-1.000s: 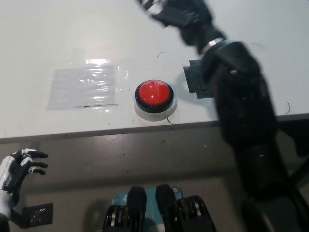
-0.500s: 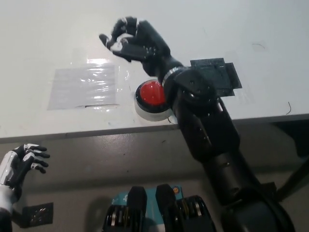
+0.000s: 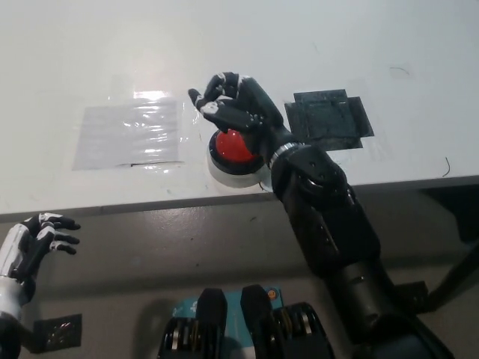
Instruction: The robot uses its right hand to make a fist and press the red button kept in the middle of the desk
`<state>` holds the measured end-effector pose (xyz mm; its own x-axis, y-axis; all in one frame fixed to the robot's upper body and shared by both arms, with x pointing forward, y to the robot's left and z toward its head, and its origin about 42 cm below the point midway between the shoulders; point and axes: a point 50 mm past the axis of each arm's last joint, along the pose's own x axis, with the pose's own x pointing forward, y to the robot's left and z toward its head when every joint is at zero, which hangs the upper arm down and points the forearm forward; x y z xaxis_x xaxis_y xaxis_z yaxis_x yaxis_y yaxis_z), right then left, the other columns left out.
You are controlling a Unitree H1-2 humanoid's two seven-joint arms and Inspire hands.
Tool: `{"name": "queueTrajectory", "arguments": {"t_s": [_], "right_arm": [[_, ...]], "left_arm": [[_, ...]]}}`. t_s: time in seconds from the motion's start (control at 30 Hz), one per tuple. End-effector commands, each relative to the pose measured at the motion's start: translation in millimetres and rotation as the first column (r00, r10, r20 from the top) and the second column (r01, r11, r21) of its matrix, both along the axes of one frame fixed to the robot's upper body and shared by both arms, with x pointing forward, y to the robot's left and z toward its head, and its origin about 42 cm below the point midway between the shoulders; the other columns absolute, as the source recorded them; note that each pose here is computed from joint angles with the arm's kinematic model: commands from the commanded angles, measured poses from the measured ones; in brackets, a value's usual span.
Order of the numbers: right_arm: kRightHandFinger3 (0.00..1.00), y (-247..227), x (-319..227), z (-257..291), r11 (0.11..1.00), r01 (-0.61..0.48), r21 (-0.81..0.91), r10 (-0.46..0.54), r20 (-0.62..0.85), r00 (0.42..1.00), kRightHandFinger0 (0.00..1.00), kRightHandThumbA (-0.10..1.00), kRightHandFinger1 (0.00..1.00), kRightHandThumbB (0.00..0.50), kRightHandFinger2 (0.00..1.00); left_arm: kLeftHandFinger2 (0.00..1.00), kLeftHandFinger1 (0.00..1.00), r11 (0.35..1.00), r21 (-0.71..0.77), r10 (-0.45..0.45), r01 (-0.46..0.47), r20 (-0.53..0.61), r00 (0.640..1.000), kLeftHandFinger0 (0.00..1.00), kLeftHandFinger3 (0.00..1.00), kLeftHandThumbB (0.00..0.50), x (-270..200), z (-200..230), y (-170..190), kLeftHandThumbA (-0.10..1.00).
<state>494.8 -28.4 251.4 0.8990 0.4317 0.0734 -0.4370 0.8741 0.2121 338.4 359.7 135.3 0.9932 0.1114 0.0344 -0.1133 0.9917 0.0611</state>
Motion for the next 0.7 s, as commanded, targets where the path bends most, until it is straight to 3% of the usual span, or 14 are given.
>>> {"name": "queueTrajectory", "arguments": {"t_s": [0.0, 0.1, 0.2, 0.27, 0.37, 0.47, 0.53, 0.67], "right_arm": [[0.28, -7, -1, -5, 1.000, -0.010, 0.025, 0.008, 0.057, 0.998, 0.00, 0.58, 0.00, 0.066, 0.24], [0.29, -8, -3, -12, 0.999, -0.004, 0.034, 0.003, 0.041, 0.999, 0.00, 0.58, 0.00, 0.048, 0.24], [0.31, -8, -6, -23, 0.999, 0.005, 0.040, -0.004, -0.016, 1.000, 0.00, 0.58, 0.00, 0.064, 0.26], [0.32, -8, -10, -31, 0.999, -0.001, 0.040, 0.003, -0.035, 0.999, 0.00, 0.57, 0.00, 0.037, 0.26], [0.33, -7, -16, -44, 0.999, 0.005, 0.032, -0.003, -0.081, 0.997, 0.00, 0.58, 0.00, 0.043, 0.29], [0.30, -8, -20, -55, 0.999, -0.003, 0.033, 0.007, -0.131, 0.991, 0.00, 0.60, 0.00, 0.042, 0.28], [0.27, -9, -21, -60, 0.999, -0.003, 0.032, 0.008, -0.133, 0.991, 0.00, 0.61, 0.00, 0.025, 0.27], [0.25, -14, -23, -71, 0.999, -0.002, 0.036, 0.009, -0.184, 0.983, 0.00, 0.61, 0.00, 0.044, 0.25]], "left_arm": [[0.51, 0.45, 1.000, 0.011, -0.016, 0.015, 0.071, 0.997, 0.45, 0.48, 0.028, 7, 18, 6, 0.57], [0.51, 0.46, 0.999, 0.022, -0.032, 0.030, 0.088, 0.996, 0.45, 0.49, 0.028, 12, 22, 8, 0.57], [0.52, 0.46, 0.999, 0.024, -0.026, 0.024, 0.081, 0.996, 0.46, 0.50, 0.050, 14, 26, 8, 0.58], [0.53, 0.47, 0.999, 0.028, -0.030, 0.028, 0.085, 0.996, 0.46, 0.51, 0.032, 15, 27, 8, 0.58], [0.52, 0.46, 0.999, 0.034, -0.016, 0.014, 0.077, 0.997, 0.45, 0.52, 0.054, 16, 31, 8, 0.59], [0.54, 0.46, 0.998, 0.046, -0.043, 0.039, 0.105, 0.994, 0.45, 0.54, 0.001, 20, 35, 9, 0.58], [0.52, 0.44, 0.998, 0.048, -0.034, 0.030, 0.098, 0.995, 0.43, 0.53, 0.023, 20, 37, 9, 0.58], [0.48, 0.41, 0.999, 0.040, -0.029, 0.025, 0.095, 0.995, 0.41, 0.50, 0.045, 23, 38, 9, 0.59]]}}
